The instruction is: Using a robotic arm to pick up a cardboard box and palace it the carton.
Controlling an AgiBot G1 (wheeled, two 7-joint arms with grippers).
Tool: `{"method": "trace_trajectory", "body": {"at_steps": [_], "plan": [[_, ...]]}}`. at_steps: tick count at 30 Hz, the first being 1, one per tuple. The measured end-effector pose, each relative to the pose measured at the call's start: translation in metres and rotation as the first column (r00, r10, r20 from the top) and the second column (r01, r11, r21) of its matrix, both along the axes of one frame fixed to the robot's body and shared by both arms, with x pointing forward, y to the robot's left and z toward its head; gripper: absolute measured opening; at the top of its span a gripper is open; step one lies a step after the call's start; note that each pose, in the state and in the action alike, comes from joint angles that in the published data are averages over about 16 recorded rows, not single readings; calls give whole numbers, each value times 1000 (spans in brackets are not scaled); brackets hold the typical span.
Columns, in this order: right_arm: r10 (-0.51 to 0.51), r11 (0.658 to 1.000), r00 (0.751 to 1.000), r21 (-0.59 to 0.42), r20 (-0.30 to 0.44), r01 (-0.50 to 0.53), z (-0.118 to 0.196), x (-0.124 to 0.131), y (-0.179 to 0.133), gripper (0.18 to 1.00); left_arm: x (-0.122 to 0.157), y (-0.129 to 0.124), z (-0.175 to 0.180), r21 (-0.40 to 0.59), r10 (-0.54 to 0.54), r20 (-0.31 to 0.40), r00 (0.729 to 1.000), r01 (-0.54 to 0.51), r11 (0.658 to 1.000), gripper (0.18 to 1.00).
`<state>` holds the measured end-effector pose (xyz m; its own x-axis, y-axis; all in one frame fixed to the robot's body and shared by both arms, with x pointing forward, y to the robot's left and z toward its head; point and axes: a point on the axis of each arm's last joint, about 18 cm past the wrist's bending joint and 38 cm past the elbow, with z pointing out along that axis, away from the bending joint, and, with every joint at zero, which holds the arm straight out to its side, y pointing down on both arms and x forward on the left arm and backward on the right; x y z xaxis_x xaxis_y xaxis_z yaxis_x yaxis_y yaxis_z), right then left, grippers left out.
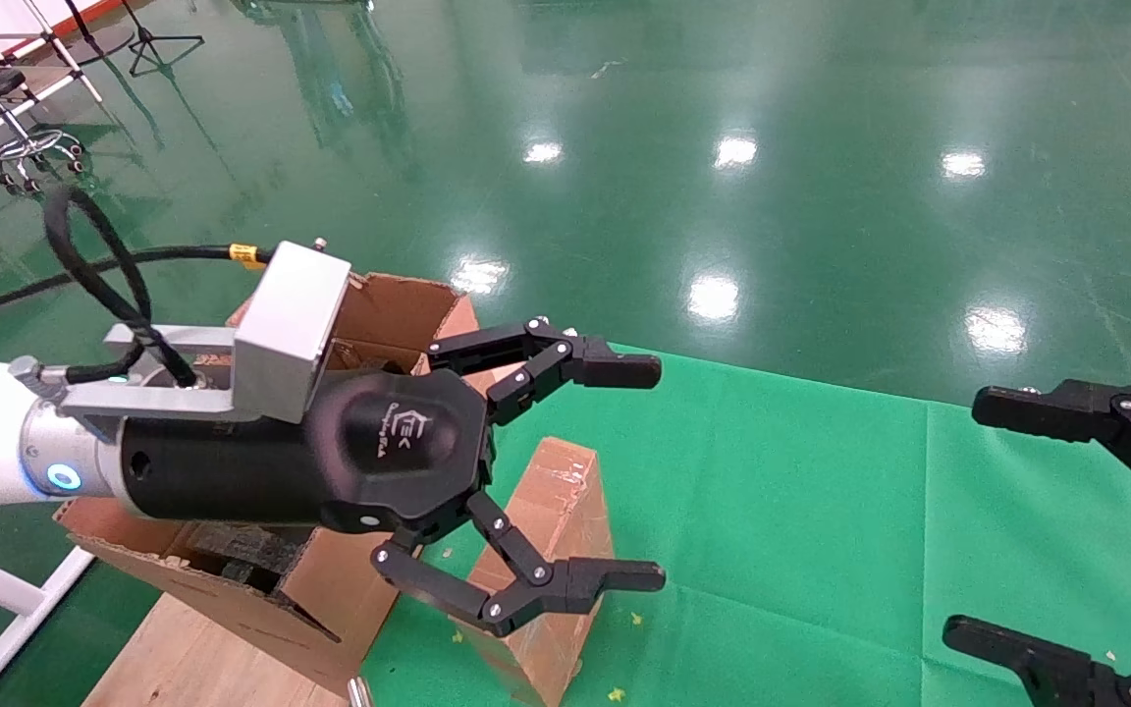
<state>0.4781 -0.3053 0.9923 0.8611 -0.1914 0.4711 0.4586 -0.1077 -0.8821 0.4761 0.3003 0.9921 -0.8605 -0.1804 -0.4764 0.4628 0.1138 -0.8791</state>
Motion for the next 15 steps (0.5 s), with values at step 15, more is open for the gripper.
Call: {"method": "trace_trajectory", "body": {"at_steps": [15], "plan": [[0, 1000, 1000, 0, 0, 0, 0, 0, 0, 1001, 2, 2, -3, 33, 24, -6, 1000, -24, 999, 1001]]}}
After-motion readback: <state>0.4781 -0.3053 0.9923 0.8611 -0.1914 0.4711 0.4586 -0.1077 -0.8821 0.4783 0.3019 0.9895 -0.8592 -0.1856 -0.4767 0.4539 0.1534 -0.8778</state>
